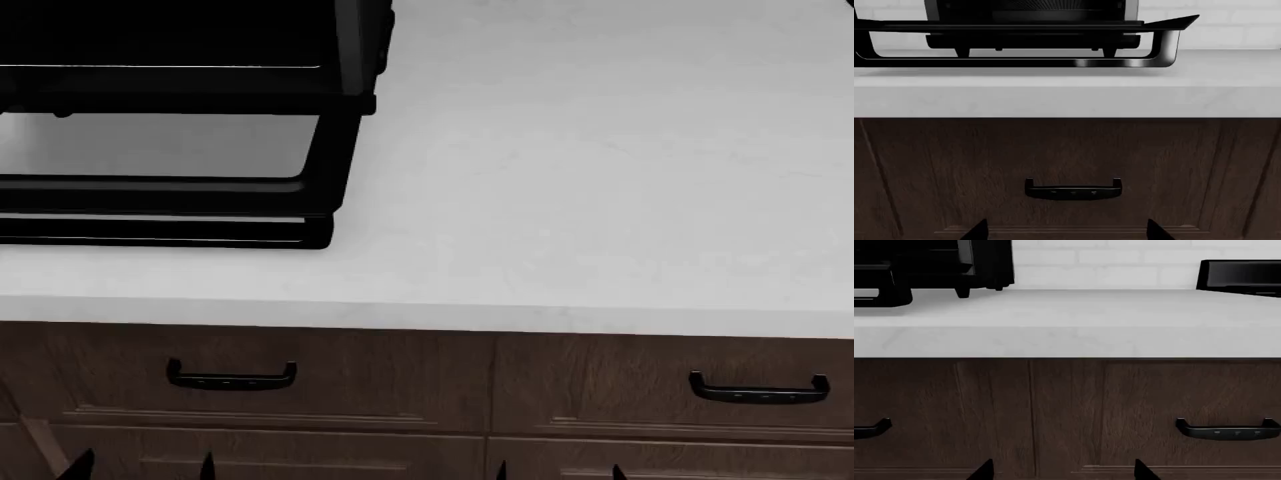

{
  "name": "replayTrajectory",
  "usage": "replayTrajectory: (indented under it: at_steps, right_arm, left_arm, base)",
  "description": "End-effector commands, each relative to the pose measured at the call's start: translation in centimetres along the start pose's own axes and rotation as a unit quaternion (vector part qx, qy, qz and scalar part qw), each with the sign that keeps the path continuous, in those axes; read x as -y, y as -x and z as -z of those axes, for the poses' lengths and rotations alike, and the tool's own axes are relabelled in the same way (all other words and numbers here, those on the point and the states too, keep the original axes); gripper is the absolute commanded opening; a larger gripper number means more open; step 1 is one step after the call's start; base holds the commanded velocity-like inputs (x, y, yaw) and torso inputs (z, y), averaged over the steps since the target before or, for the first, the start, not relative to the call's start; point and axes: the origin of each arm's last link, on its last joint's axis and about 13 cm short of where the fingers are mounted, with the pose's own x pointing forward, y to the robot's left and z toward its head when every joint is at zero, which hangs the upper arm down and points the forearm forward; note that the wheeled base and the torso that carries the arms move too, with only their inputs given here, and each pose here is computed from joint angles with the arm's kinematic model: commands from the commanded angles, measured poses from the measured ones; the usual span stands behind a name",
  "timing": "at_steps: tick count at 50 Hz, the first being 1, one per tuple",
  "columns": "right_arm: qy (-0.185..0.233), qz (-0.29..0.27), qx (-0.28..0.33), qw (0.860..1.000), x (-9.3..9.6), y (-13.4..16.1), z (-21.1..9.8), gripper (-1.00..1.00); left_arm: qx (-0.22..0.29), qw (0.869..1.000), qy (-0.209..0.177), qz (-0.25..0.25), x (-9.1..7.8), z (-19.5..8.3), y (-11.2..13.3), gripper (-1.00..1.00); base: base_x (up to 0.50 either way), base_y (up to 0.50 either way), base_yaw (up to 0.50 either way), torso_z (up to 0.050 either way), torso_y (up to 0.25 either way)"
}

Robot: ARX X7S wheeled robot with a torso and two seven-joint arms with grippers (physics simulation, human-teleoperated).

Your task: Fully slide the toaster oven rack0 out.

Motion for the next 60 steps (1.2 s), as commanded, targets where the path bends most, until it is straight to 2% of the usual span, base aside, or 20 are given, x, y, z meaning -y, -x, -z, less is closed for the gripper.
replayTrajectory:
  at_steps: [1, 2, 3, 4, 7, 10, 11, 12, 14, 15, 16, 27, 40, 60]
  right_arm:
    - [0.0, 0.0, 0.0, 1.0, -0.1, 0.1, -0.3, 1.0]
    - [-0.005, 0.004, 0.0, 1.0, 0.1, -0.4, 0.0, 1.0]
    - [0.013, 0.024, -0.007, 1.0, 0.2, -0.7, 0.2, 1.0]
    - [0.036, 0.011, -0.018, 0.999, 0.3, -0.6, 0.4, 1.0]
    - [0.05, 0.017, -0.018, 0.998, 0.5, -1.0, 0.3, 1.0]
    - [0.061, 0.02, -0.014, 0.998, 0.7, -1.2, -1.4, 1.0]
    - [0.099, -0.005, 0.053, 0.994, 0.9, -3.9, -6.7, 1.0]
    - [0.111, -0.006, 0.073, 0.991, 0.7, -3.8, -9.7, 1.0]
    - [0.114, 0.006, 0.072, 0.991, 0.7, -2.0, -13.4, 1.0]
    - [0.117, 0.008, 0.071, 0.991, 0.7, -1.9, -13.7, 1.0]
    - [0.124, 0.017, 0.096, 0.988, 0.8, -1.6, -15.7, 1.0]
    - [0.137, 0.018, 0.107, 0.985, 0.8, -1.5, -16.7, 1.0]
    - [0.148, 0.017, 0.117, 0.982, 1.1, -2.9, -19.2, 1.0]
    - [0.147, 0.011, 0.125, 0.981, 1.1, -2.6, -19.4, 1.0]
  left_arm:
    - [0.0, 1.0, 0.0, 0.0, 0.0, 0.0, 0.0, 1.0]
    - [0.005, 1.0, -0.008, -0.007, 0.0, 0.1, -0.2, 1.0]
    - [0.002, 1.0, -0.004, -0.003, 0.0, 0.0, -0.2, 1.0]
    - [0.012, 0.999, 0.039, 0.014, -0.1, -0.6, 0.0, 1.0]
    - [0.019, 0.999, 0.025, -0.011, -0.2, -1.0, 0.0, 1.0]
    - [0.019, 1.0, 0.003, -0.02, -0.2, -2.5, -0.1, 1.0]
    - [0.081, 0.995, -0.058, -0.027, -1.0, -7.3, -2.3, 1.0]
    - [0.097, 0.993, -0.058, -0.024, -1.1, -10.1, -2.1, 1.0]
    - [0.113, 0.992, -0.059, -0.026, -0.9, -14.1, 0.3, 1.0]
    - [0.118, 0.991, -0.06, -0.025, -0.9, -14.4, 0.2, 1.0]
    - [0.14, 0.988, -0.063, -0.011, -0.5, -15.6, 0.1, 1.0]
    - [0.163, 0.984, -0.073, -0.006, -0.4, -16.9, 0.2, 1.0]
    - [0.181, 0.979, -0.09, -0.001, -0.5, -19.8, -1.0, 1.0]
    - [0.184, 0.979, -0.087, -0.001, -0.7, -19.9, -0.6, 1.0]
  base:
    - [0.0, 0.0, 0.0, 0.0, 0.0]
    - [0.0, 0.0, 0.0, 0.0, 0.0]
    - [0.0, 0.0, 0.0, 0.0, 0.0]
    - [0.0, 0.0, 0.0, 0.0, 0.0]
    - [0.0, 0.0, 0.0, 0.0, 0.0]
    - [0.0, 0.0, 0.0, 0.0, 0.0]
    - [0.0, 0.0, 0.0, 0.0, 0.0]
    - [0.0, 0.0, 0.0, 0.0, 0.0]
    - [0.0, 0.0, 0.0, 0.0, 0.0]
    - [0.0, 0.0, 0.0, 0.0, 0.0]
    - [0.0, 0.0, 0.0, 0.0, 0.0]
    - [0.0, 0.0, 0.0, 0.0, 0.0]
    - [0.0, 0.0, 0.0, 0.0, 0.0]
    - [0.01, 0.0, 0.0, 0.0, 0.0]
